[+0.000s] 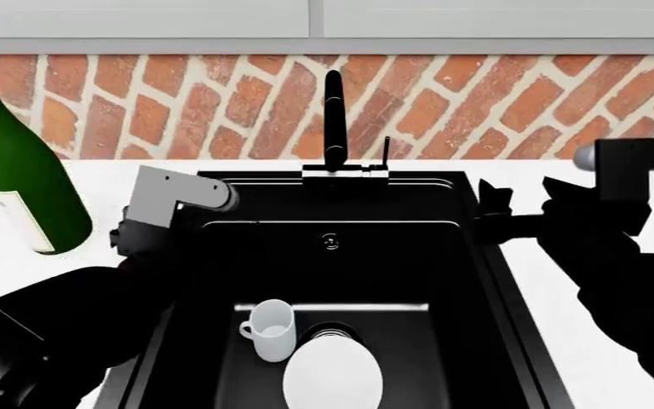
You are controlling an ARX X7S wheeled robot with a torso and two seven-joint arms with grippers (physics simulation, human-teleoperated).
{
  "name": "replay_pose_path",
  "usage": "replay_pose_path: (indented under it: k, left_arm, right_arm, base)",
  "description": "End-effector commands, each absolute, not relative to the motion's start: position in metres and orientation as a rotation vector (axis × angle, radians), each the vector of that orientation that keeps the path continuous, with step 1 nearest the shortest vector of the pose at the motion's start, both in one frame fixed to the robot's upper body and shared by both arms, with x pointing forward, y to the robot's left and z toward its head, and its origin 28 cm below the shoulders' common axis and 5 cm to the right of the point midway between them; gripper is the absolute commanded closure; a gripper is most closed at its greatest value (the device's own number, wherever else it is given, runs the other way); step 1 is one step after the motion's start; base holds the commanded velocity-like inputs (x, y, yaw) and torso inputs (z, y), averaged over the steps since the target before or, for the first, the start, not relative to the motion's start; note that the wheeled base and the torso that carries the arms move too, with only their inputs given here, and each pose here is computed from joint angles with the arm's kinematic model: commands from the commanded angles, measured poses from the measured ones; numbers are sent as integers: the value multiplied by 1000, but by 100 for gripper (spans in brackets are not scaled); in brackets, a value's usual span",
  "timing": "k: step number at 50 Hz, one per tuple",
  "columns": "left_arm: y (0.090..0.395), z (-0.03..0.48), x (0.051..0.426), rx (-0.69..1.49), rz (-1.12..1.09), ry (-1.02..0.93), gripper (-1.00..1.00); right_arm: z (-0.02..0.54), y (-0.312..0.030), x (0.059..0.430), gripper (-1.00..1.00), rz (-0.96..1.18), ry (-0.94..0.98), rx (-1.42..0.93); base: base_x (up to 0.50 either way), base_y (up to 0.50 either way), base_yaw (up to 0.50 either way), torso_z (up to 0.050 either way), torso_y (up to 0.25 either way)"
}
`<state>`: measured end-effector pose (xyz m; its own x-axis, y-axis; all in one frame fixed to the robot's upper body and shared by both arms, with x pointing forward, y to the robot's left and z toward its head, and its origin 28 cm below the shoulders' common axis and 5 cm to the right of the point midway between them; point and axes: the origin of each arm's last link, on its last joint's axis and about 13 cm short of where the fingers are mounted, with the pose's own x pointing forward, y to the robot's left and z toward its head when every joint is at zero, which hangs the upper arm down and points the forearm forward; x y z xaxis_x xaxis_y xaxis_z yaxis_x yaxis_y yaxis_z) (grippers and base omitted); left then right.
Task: Pick the cup and bowl from the sink and place them on the counter for drying.
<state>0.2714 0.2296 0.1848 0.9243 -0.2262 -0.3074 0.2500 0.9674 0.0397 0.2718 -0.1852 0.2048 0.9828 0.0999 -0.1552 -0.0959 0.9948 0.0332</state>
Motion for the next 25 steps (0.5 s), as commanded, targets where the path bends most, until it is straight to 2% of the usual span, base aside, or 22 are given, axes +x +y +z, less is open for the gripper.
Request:
replay_pose_path:
  k: [1, 8, 17, 25]
  left_arm:
    - [213, 175, 262, 35, -365, 348, -100]
    - [208, 174, 259, 6, -441, 404, -100]
    - [189, 163, 264, 73, -507, 474, -100]
    - [188, 144, 266, 107, -498, 541, -100]
  right_arm:
    - [199, -185, 273, -100, 99, 168, 28]
    - [197, -186, 271, -100, 96, 171, 26]
    - [193, -187, 270, -100, 95, 180, 32]
    - [190, -188, 268, -100, 91, 185, 46]
  base:
    - [0, 0, 0, 0, 0]
    - [0, 0, 0, 0, 0]
    - [0, 0, 0, 0, 0]
    - [0, 0, 0, 0, 0]
